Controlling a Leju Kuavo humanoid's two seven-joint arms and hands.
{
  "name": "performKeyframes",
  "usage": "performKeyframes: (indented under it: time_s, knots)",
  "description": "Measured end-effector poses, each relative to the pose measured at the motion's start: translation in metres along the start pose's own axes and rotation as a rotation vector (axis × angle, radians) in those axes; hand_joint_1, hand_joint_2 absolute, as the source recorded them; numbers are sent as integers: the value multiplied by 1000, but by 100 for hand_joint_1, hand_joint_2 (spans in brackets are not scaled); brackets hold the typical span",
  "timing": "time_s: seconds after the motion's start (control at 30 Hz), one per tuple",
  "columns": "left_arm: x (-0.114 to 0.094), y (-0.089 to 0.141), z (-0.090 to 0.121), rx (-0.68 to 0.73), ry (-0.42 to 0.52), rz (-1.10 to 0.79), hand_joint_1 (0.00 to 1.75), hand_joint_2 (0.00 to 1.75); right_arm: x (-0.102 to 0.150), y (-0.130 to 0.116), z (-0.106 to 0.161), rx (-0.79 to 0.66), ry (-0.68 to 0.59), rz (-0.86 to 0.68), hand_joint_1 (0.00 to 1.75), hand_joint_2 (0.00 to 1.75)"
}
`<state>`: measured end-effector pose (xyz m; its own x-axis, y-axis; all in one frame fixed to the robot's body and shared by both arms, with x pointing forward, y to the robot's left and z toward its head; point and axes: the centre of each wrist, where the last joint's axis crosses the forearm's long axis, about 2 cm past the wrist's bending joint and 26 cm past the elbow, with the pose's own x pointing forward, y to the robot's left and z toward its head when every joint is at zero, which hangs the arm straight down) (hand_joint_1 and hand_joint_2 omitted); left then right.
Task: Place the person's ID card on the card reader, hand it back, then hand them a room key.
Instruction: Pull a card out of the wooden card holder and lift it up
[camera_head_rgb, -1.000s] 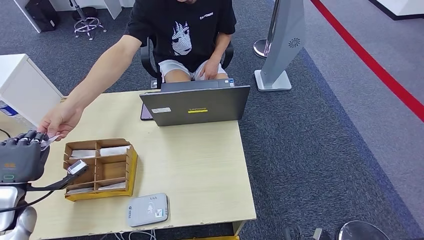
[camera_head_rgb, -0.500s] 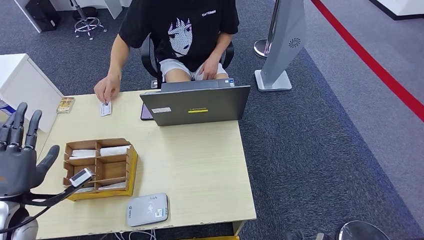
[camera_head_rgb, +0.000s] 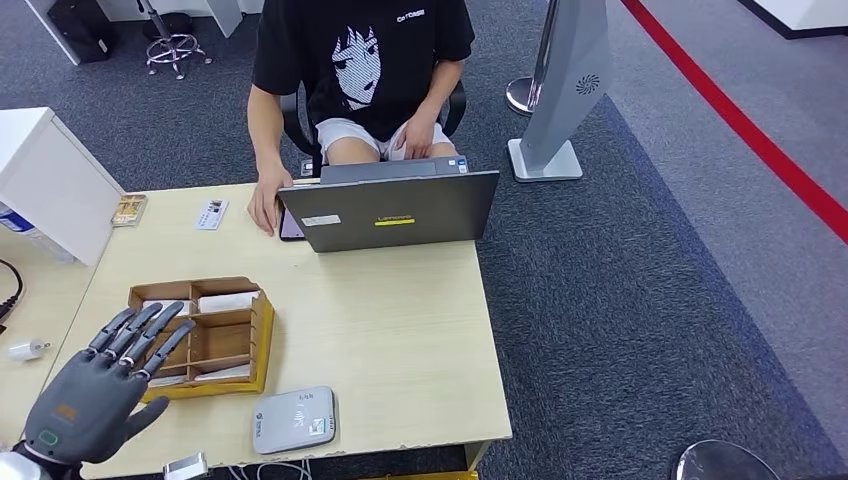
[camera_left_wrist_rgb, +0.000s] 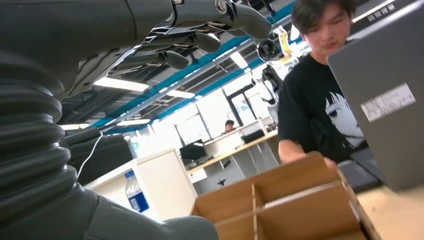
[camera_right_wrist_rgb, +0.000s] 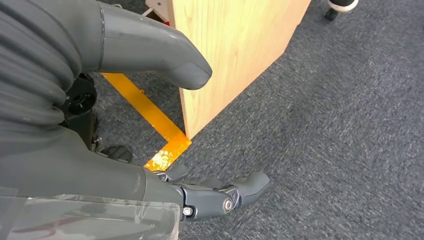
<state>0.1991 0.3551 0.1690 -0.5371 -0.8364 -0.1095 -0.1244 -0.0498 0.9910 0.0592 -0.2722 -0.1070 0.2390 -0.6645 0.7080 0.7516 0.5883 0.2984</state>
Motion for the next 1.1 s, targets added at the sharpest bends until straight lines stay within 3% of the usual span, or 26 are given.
performKeyframes:
  time_s: [0.2,0.33,0.6,0.9,1.1]
  knots:
    - [21,-8,46,-72,49,10,0,175,-1,-5,2,-27,-2,6,0,175]
    - [31,-10,61,-98,75,13,0,175,0,-6,2,-35,-2,13,0,175]
    - [36,-25,52,-29,214,-75,0,175,0,-4,1,-15,23,37,0,175]
    - [2,-58,53,3,379,-31,0,175,1,-1,-1,3,30,65,0,175]
    - [-7,-71,60,-19,467,-9,0,175,2,1,-3,10,28,69,0,175]
